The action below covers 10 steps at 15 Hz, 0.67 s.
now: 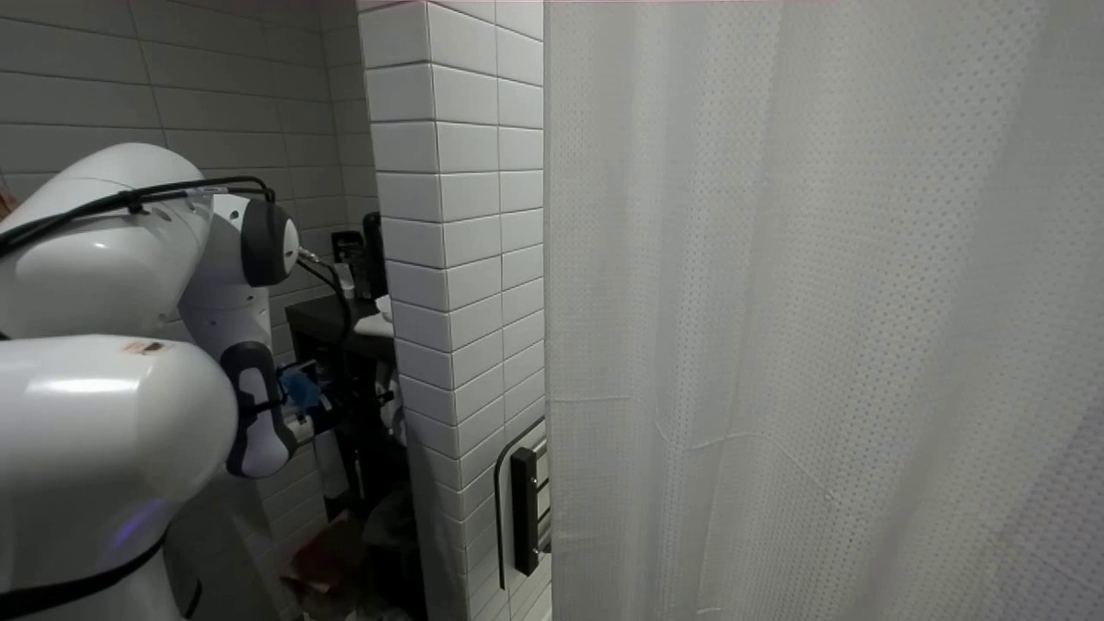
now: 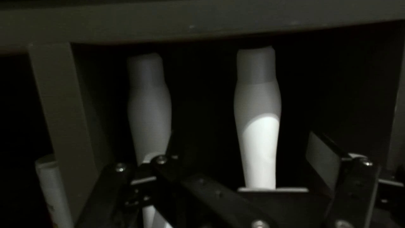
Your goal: Move the first right bottle from the second shelf to the top shelf
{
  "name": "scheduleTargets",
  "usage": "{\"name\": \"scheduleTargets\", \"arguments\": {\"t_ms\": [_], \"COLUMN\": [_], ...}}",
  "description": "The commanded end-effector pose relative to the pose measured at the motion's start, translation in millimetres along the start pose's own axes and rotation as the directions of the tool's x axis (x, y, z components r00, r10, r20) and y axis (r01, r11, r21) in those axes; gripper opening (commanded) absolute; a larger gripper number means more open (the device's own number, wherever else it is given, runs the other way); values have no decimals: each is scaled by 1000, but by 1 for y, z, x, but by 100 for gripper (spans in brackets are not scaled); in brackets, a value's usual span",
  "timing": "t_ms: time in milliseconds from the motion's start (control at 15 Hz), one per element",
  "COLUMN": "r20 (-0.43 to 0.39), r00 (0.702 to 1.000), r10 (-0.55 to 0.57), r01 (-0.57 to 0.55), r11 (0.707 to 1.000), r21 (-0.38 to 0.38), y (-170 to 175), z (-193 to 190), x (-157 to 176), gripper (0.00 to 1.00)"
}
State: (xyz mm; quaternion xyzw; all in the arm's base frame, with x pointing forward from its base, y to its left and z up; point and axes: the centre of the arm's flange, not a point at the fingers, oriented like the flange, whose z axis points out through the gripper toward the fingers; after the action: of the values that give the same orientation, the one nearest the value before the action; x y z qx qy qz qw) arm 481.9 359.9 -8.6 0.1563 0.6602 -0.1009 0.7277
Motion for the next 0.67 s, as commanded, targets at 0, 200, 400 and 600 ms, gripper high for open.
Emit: {"name": "scheduleTargets", "arguments": {"t_ms": [0, 200, 400, 600], "r20": [-24, -39, -51, -58], "r00": [999, 998, 997, 996], "r10": [-25, -40, -52, -62], "r01": [25, 40, 53, 63], "r11": [1000, 999, 999, 998], "r21": [-1, 5, 9, 11], "y": [0, -3, -4, -3], "z": [15, 21, 26, 33], "x": [0, 3, 5, 7], "gripper": [100, 100, 100, 100]}}
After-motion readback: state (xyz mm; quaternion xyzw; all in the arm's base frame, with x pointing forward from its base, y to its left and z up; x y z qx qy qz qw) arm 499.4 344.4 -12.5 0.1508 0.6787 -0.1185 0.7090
